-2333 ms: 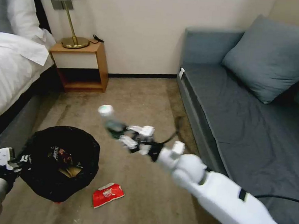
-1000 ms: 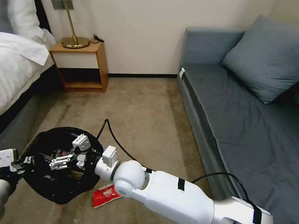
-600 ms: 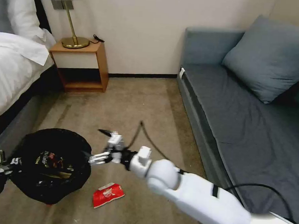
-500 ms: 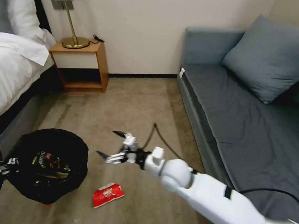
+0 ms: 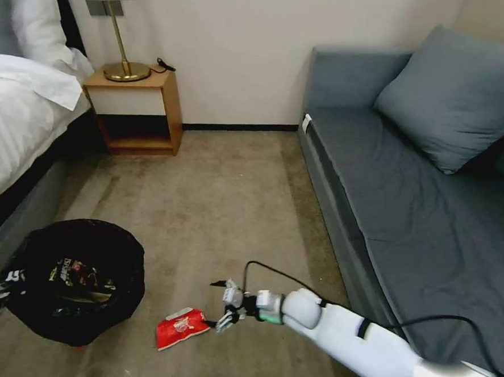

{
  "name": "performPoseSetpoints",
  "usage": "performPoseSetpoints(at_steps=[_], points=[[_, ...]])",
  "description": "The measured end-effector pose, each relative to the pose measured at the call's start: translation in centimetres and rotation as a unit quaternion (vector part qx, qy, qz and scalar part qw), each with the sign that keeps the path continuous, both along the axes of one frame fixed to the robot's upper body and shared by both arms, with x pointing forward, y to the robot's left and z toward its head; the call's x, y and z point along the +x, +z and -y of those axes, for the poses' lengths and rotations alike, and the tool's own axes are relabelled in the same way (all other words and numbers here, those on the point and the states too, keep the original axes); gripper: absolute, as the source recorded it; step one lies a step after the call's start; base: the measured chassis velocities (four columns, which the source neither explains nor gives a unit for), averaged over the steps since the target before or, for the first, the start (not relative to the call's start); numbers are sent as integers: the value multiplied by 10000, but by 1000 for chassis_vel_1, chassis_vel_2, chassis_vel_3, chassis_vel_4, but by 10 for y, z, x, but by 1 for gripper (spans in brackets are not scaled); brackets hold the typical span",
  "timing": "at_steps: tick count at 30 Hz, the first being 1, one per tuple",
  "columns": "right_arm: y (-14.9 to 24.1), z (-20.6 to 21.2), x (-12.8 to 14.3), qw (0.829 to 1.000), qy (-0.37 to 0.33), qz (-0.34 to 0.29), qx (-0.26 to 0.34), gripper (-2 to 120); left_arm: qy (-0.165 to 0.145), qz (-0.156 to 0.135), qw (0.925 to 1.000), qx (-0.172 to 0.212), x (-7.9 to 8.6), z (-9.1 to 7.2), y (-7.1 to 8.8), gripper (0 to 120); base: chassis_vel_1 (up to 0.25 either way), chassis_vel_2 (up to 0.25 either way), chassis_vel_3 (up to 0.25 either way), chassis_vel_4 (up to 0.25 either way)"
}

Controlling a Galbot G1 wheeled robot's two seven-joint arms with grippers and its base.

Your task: Pick up the trash bin, then pick up the garbage on the floor and place it into the trash bin.

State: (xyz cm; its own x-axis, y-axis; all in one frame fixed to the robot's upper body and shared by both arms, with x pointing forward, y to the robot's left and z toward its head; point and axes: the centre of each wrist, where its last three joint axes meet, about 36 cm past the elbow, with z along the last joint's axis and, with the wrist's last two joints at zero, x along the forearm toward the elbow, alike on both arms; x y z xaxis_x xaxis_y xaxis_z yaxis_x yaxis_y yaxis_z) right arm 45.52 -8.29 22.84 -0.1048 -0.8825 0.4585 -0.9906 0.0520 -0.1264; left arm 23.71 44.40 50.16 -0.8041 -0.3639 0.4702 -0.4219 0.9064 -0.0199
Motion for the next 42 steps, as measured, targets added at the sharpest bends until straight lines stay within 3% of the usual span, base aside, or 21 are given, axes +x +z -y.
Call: performPoseSetpoints(at_steps=[21,33,42], points=[[-27,-76,5,9993,152,-296,-150,100,-25,25,10000,-19,3,0,-1,7,0,0,0,0],[-42,-81,12,9987,20,-282,-429,62,-4,59,10000,-40,1,0,-1,7,0,0,0,0],[-50,-77,14,9982,110,-139,-566,27,-2,96,9999,-118,3,-1,-1,7,0,0,0,0]])
